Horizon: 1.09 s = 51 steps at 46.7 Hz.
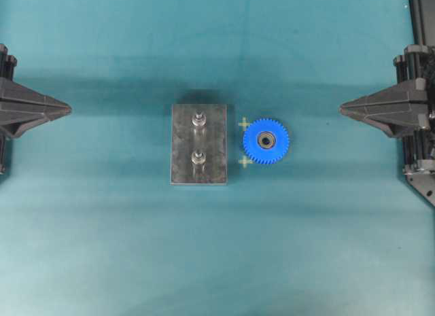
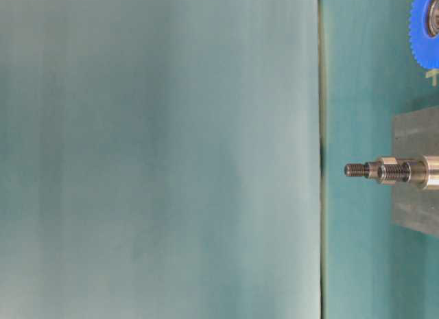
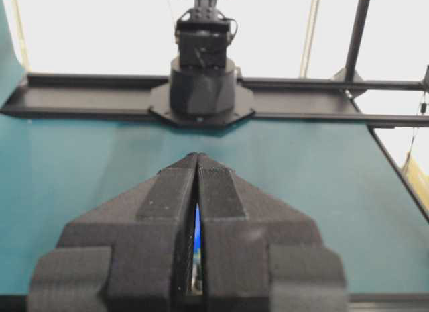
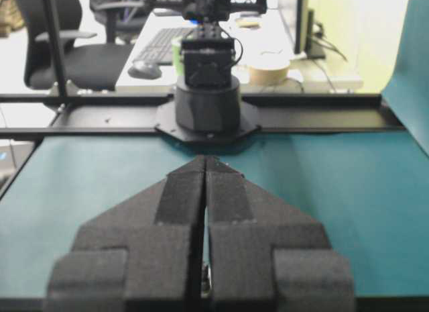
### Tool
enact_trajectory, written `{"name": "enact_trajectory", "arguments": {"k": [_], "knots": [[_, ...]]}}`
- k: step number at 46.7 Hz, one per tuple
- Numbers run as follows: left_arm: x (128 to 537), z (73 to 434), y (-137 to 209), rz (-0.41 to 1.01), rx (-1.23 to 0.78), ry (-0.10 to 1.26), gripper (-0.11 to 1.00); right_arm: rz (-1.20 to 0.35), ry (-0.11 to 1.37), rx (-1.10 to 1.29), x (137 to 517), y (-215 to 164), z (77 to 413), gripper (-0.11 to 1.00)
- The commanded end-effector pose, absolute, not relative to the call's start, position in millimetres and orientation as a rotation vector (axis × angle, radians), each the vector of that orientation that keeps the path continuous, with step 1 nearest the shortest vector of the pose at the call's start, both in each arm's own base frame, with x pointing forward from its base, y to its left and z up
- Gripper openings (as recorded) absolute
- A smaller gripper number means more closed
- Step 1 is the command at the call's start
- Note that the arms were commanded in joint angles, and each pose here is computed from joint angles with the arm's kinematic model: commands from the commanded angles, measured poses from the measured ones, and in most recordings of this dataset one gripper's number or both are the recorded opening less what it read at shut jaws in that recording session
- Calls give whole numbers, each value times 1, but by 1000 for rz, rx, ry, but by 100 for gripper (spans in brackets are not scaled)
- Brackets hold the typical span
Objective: Fit the large gear onto the shaft.
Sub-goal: 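Move the right gripper toward the blue gear beside the plate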
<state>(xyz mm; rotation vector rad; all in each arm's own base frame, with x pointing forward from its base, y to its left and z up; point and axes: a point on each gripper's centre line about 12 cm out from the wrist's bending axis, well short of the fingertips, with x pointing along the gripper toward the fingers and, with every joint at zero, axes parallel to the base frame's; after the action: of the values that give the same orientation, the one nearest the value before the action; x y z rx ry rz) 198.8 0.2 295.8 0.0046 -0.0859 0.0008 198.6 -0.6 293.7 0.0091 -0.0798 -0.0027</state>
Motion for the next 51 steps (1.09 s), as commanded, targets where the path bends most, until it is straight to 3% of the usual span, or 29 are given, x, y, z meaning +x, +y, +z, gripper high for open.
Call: {"name": "enact_trajectory", "arguments": {"k": [1, 7, 20, 30, 51], "knots": [[209, 291, 8, 35, -41, -19, 0, -25, -60, 28, 200, -5, 287, 1], [226, 290, 8, 36, -57, 88, 0, -66, 46, 172, 201, -11, 281, 1], [254, 264, 13, 57, -60, 239, 0, -72, 514, 183, 230, -11, 259, 1], [272, 251, 18, 75, -73, 308, 0, -135, 660, 198, 267, -28, 235, 1], [293, 249, 22, 73, -17, 468, 0, -148, 1018, 152, 290, -44, 177, 1]]}}
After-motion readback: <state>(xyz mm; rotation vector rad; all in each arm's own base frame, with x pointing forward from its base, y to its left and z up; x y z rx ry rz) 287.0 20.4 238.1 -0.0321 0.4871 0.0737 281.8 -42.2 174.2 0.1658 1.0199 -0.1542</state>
